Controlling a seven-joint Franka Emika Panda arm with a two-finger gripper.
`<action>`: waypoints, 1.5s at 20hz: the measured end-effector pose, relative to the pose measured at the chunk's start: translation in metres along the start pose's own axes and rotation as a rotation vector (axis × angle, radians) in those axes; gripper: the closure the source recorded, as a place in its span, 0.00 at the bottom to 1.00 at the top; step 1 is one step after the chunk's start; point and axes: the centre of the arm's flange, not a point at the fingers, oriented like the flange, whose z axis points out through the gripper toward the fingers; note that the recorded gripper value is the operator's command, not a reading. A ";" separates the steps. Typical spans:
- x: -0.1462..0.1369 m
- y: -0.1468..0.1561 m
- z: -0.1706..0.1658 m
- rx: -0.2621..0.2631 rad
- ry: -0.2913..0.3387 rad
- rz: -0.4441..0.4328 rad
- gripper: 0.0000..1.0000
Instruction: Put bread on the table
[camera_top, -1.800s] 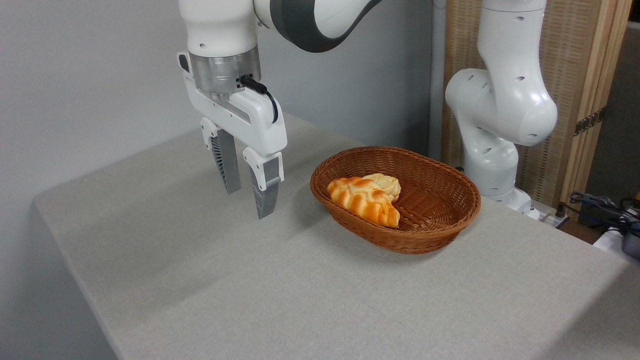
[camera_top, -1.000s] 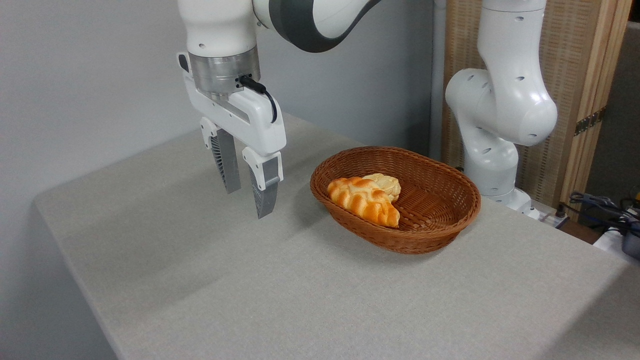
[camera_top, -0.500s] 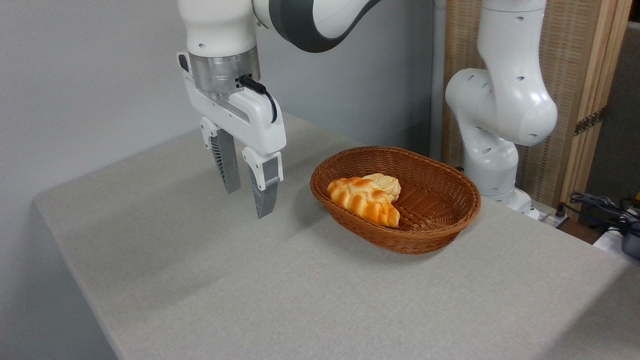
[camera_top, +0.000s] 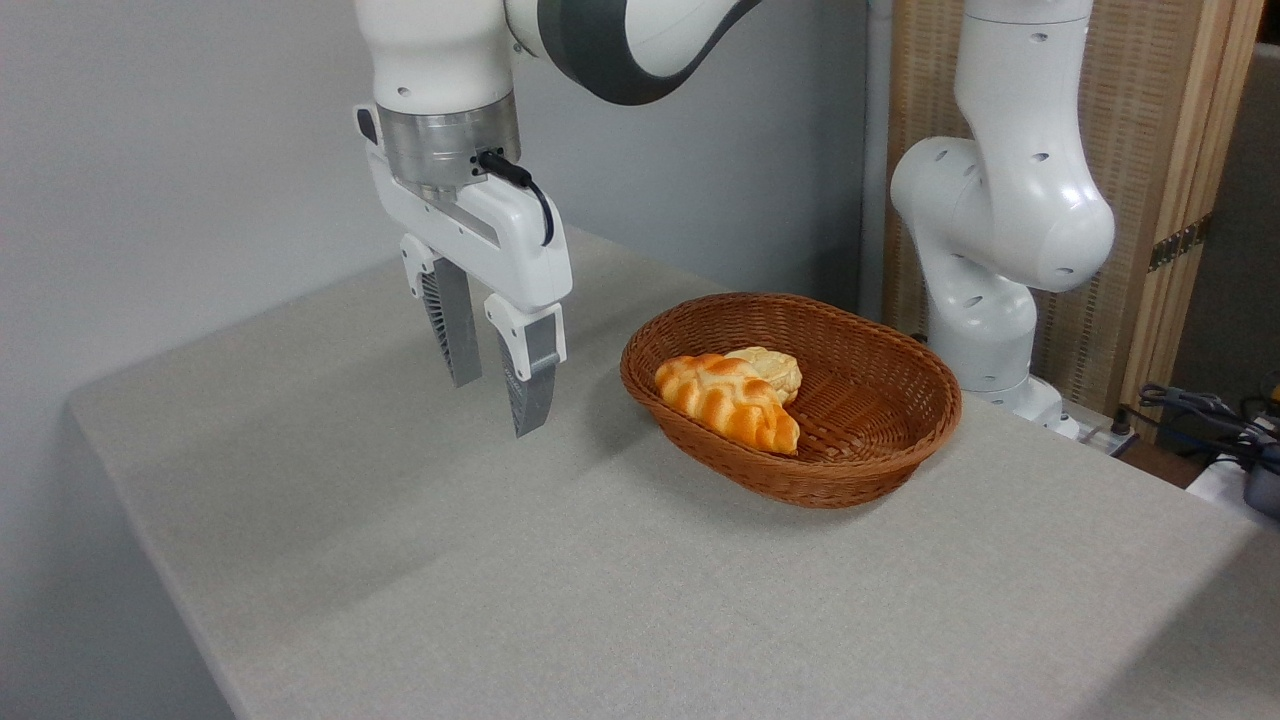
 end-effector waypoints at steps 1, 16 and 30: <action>0.000 0.000 0.000 -0.002 -0.003 0.000 0.00; -0.004 0.009 0.008 -0.047 -0.059 0.008 0.00; -0.093 0.085 0.024 -0.243 -0.256 0.134 0.00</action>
